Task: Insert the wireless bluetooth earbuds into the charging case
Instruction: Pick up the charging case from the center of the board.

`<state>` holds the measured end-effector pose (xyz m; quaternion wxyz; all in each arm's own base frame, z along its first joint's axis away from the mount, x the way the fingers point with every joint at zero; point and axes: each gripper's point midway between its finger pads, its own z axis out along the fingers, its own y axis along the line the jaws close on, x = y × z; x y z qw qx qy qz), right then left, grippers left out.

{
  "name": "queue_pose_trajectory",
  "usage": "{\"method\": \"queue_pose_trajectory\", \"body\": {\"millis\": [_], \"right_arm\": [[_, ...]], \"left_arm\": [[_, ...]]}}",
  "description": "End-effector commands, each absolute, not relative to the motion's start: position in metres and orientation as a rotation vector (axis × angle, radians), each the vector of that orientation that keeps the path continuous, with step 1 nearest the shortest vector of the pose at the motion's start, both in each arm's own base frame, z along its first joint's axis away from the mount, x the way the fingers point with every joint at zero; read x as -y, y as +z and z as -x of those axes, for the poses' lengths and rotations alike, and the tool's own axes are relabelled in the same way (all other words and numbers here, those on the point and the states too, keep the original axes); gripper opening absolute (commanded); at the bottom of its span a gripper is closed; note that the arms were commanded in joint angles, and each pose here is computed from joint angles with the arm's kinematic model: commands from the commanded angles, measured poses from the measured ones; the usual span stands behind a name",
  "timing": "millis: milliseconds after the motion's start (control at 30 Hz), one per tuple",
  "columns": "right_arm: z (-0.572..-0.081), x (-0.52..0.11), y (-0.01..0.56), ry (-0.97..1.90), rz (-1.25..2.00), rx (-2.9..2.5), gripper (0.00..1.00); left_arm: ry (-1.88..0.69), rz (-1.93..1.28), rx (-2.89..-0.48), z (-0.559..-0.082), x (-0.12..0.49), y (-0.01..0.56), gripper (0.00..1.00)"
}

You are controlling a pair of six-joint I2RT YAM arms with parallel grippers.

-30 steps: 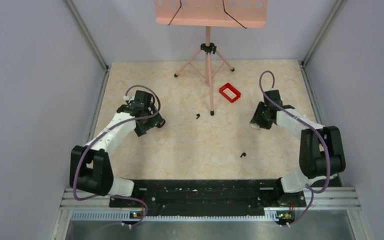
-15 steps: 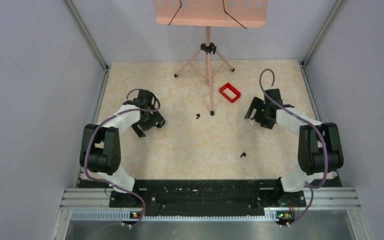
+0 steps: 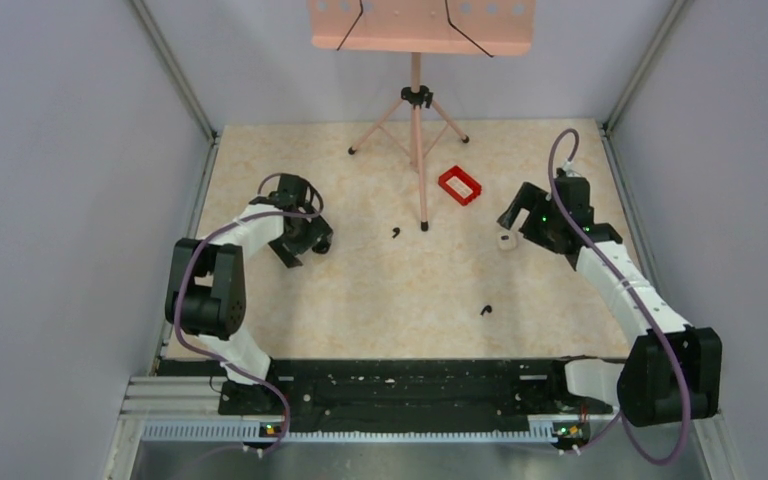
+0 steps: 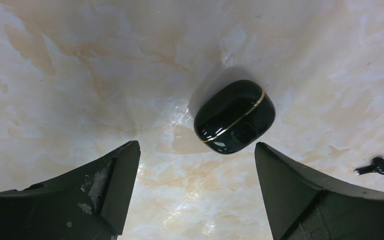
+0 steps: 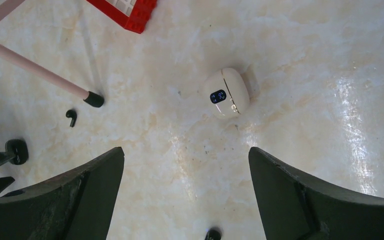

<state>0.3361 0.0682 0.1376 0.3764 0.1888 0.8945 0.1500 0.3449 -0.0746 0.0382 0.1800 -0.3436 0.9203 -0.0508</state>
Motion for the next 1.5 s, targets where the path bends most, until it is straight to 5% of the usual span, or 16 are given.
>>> {"method": "queue_pose_trajectory", "body": {"millis": [0,333,600,867,1167,1333,1467], "right_arm": [[-0.322,-0.072,0.143,0.409,-0.464,-2.297,0.93],[-0.309,-0.08,0.134,0.459,-0.462,-2.318,0.94],[-0.31,-0.086,0.131,0.509,-0.462,-2.319,0.94],[-0.31,-0.096,0.134,0.584,-0.449,-2.308,0.94],[-0.309,-0.099,0.139,0.611,-0.444,-2.292,0.94],[-0.307,-0.099,0.138,0.611,-0.445,-2.293,0.94],[-0.304,-0.099,0.137,0.61,-0.447,-2.296,0.94]], "left_arm": [[-0.232,0.978,-2.523,-0.364,0.084,0.056,0.9],[-0.32,0.703,-2.651,-0.378,0.108,0.052,0.87],[0.005,0.595,-2.71,-0.381,0.084,0.043,0.85],[0.047,0.375,-2.787,-0.386,0.098,0.033,0.81],[-0.12,0.237,-2.836,-0.379,0.13,0.025,0.77],[-0.03,0.254,-2.838,-0.377,0.121,0.016,0.65],[-0.025,0.258,-2.834,-0.38,0.121,0.017,0.43]]}}
